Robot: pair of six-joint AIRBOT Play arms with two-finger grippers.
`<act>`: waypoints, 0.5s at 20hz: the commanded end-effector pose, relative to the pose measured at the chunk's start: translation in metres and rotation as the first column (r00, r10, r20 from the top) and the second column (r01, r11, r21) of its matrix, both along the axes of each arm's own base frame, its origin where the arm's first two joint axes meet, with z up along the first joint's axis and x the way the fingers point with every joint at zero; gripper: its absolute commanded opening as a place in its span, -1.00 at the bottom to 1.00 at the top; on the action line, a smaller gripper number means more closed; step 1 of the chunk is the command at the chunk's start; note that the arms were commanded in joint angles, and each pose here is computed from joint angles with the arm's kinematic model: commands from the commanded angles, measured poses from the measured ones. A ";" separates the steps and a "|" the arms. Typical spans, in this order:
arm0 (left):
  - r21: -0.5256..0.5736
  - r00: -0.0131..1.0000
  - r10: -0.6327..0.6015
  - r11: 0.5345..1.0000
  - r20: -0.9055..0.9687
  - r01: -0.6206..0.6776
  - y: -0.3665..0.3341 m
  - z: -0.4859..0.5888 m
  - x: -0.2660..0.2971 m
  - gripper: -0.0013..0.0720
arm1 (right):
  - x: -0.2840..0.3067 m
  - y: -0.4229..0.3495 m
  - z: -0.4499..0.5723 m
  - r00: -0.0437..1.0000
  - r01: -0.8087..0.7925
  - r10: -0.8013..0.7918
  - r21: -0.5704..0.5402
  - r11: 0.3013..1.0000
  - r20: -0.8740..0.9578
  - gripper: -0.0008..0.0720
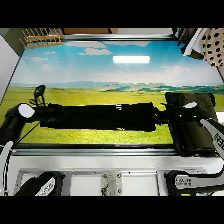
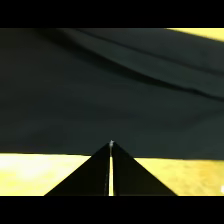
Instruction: Fold the clothes and pants, and hang the long-sleeved shirts on hangers.
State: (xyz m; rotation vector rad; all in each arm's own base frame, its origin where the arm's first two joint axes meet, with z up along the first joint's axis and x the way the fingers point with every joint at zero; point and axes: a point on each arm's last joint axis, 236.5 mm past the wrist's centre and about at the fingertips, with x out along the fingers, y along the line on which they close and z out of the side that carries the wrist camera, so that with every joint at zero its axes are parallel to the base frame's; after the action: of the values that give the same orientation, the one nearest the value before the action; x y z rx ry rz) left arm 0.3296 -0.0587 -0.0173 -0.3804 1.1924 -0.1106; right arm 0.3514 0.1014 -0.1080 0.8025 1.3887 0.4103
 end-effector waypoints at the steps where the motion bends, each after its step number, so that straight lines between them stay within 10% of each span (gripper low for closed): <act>1: -0.020 0.994 -0.106 0.994 -0.039 0.106 -0.055 -0.012 -0.003 -0.95 | 0.012 0.030 -0.009 0.999 -0.032 0.032 0.007 0.999 0.024 0.79; 6: -0.021 0.971 -0.222 0.975 -0.085 0.221 -0.101 -0.024 0.010 -0.95 | 0.024 0.037 -0.011 0.998 -0.006 0.008 -0.025 1.000 0.066 -0.87; 10: -0.021 0.956 -0.281 0.960 -0.088 0.280 -0.128 -0.027 0.025 -0.95 | 0.016 -0.003 0.015 0.998 -0.031 0.036 -0.107 0.994 0.048 -0.95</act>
State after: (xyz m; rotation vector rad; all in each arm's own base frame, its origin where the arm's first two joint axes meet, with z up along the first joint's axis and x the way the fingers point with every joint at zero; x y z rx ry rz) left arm 0.3468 -0.1658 -0.0408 -0.2509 1.3167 -0.3120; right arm 0.3734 0.1189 -0.1104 0.7119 1.3357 0.4034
